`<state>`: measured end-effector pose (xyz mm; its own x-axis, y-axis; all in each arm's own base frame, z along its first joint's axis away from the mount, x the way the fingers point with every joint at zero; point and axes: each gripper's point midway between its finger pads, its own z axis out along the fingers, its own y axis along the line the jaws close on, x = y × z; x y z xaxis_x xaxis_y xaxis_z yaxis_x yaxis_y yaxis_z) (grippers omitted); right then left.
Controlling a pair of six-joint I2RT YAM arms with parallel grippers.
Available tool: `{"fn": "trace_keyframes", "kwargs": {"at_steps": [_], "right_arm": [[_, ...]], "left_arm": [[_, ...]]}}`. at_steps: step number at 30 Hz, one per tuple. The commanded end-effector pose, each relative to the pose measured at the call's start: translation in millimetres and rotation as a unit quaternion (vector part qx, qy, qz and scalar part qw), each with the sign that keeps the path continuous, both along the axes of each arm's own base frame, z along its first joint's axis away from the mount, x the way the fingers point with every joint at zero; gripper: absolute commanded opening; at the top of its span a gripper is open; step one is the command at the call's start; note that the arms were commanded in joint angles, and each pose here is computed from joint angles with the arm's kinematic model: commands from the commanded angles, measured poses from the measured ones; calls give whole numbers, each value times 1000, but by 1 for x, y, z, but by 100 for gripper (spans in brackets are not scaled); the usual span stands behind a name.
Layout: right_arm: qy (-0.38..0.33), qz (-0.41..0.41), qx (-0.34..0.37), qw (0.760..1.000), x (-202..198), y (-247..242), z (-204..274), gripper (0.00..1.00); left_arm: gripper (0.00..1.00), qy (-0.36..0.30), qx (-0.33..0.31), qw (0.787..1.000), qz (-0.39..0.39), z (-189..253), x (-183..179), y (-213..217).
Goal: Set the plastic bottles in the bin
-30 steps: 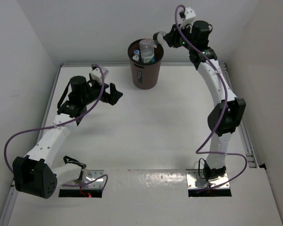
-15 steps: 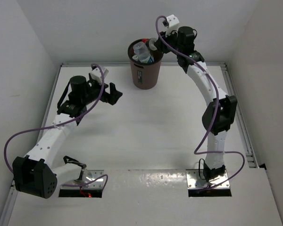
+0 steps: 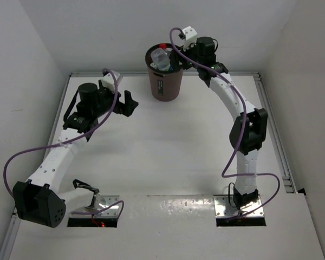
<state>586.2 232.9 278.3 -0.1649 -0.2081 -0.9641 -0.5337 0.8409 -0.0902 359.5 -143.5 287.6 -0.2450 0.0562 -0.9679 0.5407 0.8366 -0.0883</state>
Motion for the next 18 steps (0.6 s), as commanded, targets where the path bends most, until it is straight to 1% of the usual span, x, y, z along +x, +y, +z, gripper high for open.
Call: {"fn": "trace_keyframes", "kwargs": {"at_steps": [1,2,4,5,6,7,8,9,10,11,12,13,14,15,16,17,18], "right_arm": [[-7,58,60,996,-34,23,50,80],[-11,61,71,996,-38,22,61,81],[-38,70,106,991,-53,22,107,83],[-46,71,115,990,-54,22,119,84],[-70,71,126,987,-65,17,147,84],[-85,68,141,984,-71,12,169,85],[-92,65,147,983,-74,8,179,87],[-115,57,158,979,-90,-7,209,87],[-115,43,160,979,-89,-20,210,88],[-118,27,157,980,-88,-37,213,88],[-124,18,157,980,-105,-51,227,88],[-109,8,152,982,-105,-59,216,88],[-88,-24,143,985,-107,-90,203,88],[-73,-37,139,987,-114,-102,192,88],[-45,-48,131,989,-114,-111,167,88],[-39,-82,131,987,-121,-146,165,88],[-18,-92,128,987,-130,-155,148,88]], "left_arm": [[99,-12,-12,999,29,19,7,8],[99,-9,-17,999,31,19,7,8],[99,-7,-17,998,60,25,11,18],[99,-6,-14,997,72,27,12,22],[99,-18,-10,996,83,40,13,27],[99,-15,-3,994,108,43,17,35],[99,16,15,993,117,29,19,39],[99,11,17,991,130,44,22,43],[99,21,25,989,144,44,23,48],[99,46,43,983,171,35,22,59],[99,46,48,981,184,40,24,64],[99,53,54,977,199,36,23,71],[99,56,60,974,212,34,23,76],[99,57,60,973,216,34,23,80],[99,65,64,970,225,25,20,86],[99,56,58,973,217,31,19,83],[99,62,58,972,218,26,19,86]]}}
